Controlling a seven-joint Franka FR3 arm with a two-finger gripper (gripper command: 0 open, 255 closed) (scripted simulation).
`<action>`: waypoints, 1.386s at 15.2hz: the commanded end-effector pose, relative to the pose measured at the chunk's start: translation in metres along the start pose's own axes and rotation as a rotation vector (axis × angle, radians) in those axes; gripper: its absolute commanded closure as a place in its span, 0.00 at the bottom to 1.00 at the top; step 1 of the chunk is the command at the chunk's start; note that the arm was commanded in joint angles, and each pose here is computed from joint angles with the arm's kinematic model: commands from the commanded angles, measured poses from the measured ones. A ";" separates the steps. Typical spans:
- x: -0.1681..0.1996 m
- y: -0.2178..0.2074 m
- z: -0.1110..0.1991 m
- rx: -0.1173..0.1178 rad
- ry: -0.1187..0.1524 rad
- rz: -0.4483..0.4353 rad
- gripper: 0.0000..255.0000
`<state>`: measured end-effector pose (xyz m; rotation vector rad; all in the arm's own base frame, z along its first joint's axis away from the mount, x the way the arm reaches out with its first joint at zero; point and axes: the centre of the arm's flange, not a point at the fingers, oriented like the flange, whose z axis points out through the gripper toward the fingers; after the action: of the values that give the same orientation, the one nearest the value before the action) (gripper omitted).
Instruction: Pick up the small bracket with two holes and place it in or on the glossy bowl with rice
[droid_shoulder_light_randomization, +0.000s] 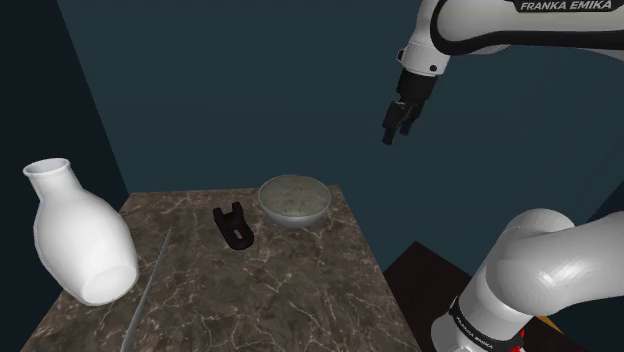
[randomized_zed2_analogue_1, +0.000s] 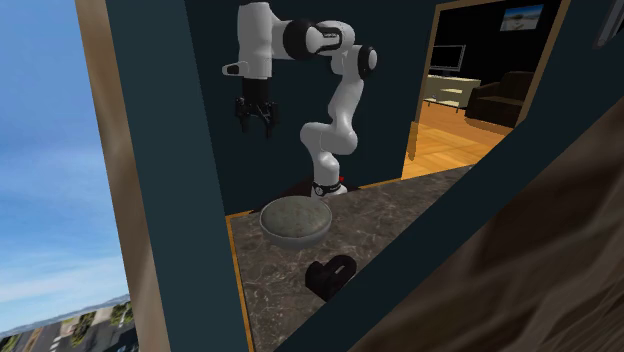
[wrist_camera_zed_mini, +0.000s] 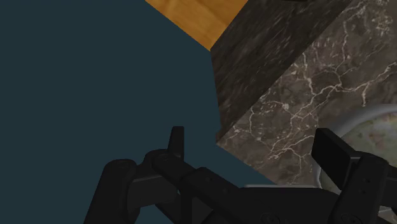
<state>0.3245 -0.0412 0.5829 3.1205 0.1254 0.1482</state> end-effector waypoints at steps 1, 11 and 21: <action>0.000 0.000 0.000 0.000 0.000 0.000 0.00; 0.052 -0.107 0.054 0.021 -0.026 0.013 0.00; 0.104 -0.215 0.108 0.042 -0.051 0.026 0.00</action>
<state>0.4150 0.1691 0.4863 3.1625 0.0925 0.0711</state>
